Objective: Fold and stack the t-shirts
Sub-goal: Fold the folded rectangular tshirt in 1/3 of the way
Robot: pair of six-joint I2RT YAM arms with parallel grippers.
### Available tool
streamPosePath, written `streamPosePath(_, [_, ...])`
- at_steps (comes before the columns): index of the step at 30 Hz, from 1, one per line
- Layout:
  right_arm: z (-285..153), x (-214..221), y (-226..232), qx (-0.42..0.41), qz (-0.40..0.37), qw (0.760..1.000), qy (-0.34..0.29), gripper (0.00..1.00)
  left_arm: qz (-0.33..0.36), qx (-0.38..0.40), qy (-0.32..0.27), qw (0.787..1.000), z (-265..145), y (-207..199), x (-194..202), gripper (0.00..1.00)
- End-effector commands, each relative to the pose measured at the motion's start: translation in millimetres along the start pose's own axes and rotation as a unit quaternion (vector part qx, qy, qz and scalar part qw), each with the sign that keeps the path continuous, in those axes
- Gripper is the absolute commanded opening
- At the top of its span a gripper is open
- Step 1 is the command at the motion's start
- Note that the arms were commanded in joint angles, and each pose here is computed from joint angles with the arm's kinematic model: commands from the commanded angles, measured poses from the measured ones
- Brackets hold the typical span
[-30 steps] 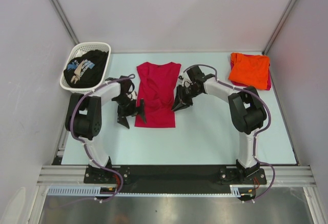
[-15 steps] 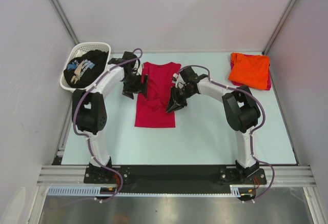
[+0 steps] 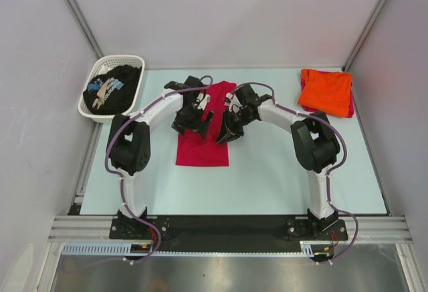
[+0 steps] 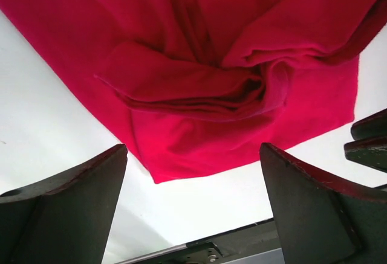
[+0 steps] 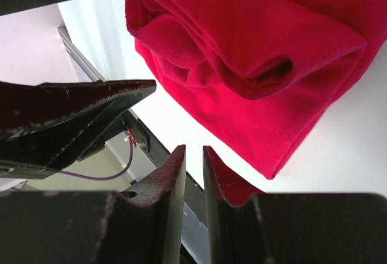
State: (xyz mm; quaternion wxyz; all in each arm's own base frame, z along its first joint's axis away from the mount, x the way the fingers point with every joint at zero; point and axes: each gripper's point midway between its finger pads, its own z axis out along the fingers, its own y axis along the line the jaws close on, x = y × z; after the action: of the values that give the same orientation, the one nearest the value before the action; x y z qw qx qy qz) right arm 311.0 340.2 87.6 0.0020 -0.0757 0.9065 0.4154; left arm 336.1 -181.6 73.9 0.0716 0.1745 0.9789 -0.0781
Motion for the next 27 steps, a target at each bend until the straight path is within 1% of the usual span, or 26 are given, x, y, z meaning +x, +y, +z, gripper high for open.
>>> streamPosePath(1, [-1.8, -5.6, 6.7, -0.01, -0.001, 1.0, 0.001, 0.23, 0.015, -0.033, -0.014, 0.999, -0.3, 14.7, -12.5, 0.97])
streamPosePath(8, [-2.5, -3.4, 5.3, -0.008, -0.001, 1.0, 0.007, 0.23, 0.028, -0.051, -0.013, 0.998, 20.3, 18.1, -28.1, 0.94])
streamPosePath(11, [-4.4, -4.4, 5.4, -0.007, 0.0, 1.0, 0.006, 0.23, 0.035, -0.046, -0.012, 0.998, 30.6, 14.6, -37.0, 0.86])
streamPosePath(12, [-5.4, -5.0, 5.7, -0.007, -0.002, 1.0, 0.005, 0.23, 0.035, -0.046, -0.006, 0.998, 36.6, 14.9, -38.0, 0.73])
streamPosePath(14, [-6.3, -5.5, 6.7, -0.009, -0.002, 1.0, 0.005, 0.23, 0.038, -0.042, -0.016, 0.998, 35.1, 11.4, -46.9, 0.59])
streamPosePath(15, [-6.8, -5.4, 7.0, -0.009, -0.003, 1.0, 0.005, 0.23, 0.04, -0.042, -0.017, 0.998, 35.3, 10.6, -49.1, 0.44])
streamPosePath(16, [-7.4, -5.7, 7.9, -0.009, -0.003, 1.0, 0.005, 0.23, 0.041, -0.044, -0.025, 0.998, 31.1, 10.0, -53.9, 0.36])
streamPosePath(17, [-7.3, -5.1, 6.6, -0.007, -0.003, 1.0, 0.006, 0.23, 0.041, -0.048, -0.026, 0.998, 28.9, 11.1, -54.3, 0.32])
streamPosePath(20, [-6.8, -5.1, 5.7, -0.006, -0.002, 1.0, 0.005, 0.23, 0.041, -0.053, -0.027, 0.997, 21.5, 12.8, -48.8, 0.1])
streamPosePath(21, [-6.2, -5.3, 7.6, -0.007, -0.002, 1.0, 0.004, 0.23, 0.039, -0.071, -0.033, 0.996, 14.9, 18.7, -48.2, 0.0])
streamPosePath(22, [-6.5, -6.5, 6.7, -0.006, -0.003, 1.0, 0.002, 0.23, 0.035, -0.079, -0.023, 0.996, 15.7, 22.3, -40.1, 0.0])
streamPosePath(25, [-4.0, -7.8, 7.3, -0.005, -0.003, 1.0, 0.0, 0.23, 0.028, -0.106, -0.02, 0.994, 7.0, 31.5, -31.8, 0.0])
streamPosePath(27, [-1.7, -8.9, 7.6, -0.005, -0.005, 1.0, 0.0, 0.23, 0.026, -0.114, -0.021, 0.993, 3.9, 33.6, -32.0, 0.0])
